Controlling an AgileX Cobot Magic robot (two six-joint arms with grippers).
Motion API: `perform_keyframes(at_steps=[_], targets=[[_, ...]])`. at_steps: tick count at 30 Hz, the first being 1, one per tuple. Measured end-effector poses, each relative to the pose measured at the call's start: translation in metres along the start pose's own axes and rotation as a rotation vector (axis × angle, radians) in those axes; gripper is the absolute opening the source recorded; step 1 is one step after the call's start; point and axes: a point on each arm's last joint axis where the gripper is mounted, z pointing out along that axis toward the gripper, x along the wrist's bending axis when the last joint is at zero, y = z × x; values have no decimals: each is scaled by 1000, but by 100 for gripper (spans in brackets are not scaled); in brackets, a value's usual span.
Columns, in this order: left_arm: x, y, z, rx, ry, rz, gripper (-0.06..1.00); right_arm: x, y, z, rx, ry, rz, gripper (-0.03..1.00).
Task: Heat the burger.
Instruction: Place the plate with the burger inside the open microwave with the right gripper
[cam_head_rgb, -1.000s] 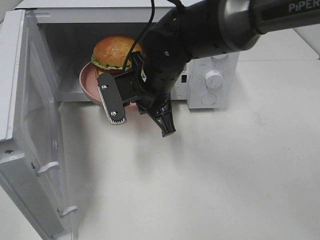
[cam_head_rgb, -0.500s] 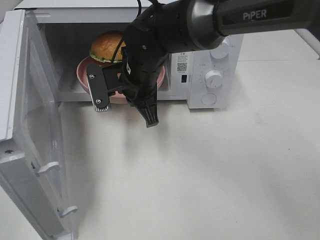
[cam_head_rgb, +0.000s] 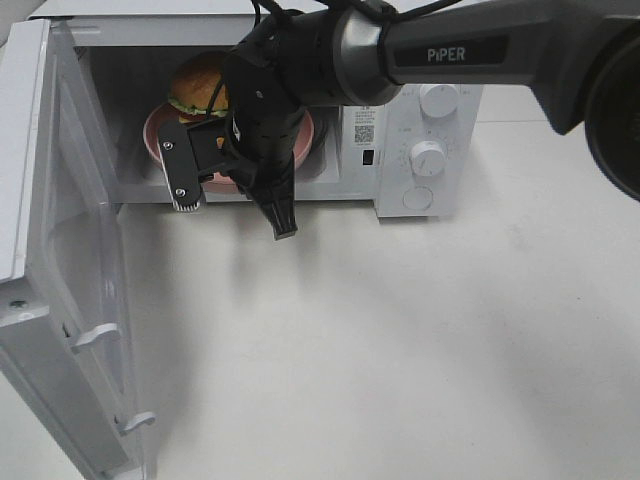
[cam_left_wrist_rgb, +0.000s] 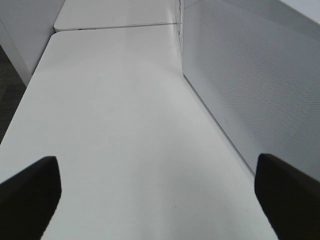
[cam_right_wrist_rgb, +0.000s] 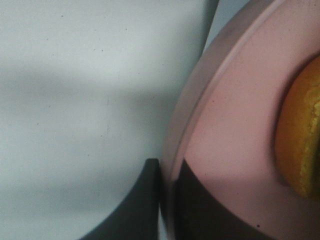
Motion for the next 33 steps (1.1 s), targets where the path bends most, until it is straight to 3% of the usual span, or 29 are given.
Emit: perform_keyframes(at_steps=[11, 33], targets=[[1, 0, 0, 1, 8, 5, 97, -16, 3, 6, -4, -57, -2, 4], [2, 0, 0, 1, 19, 11, 97, -20, -16, 21, 26, -62, 73, 8]])
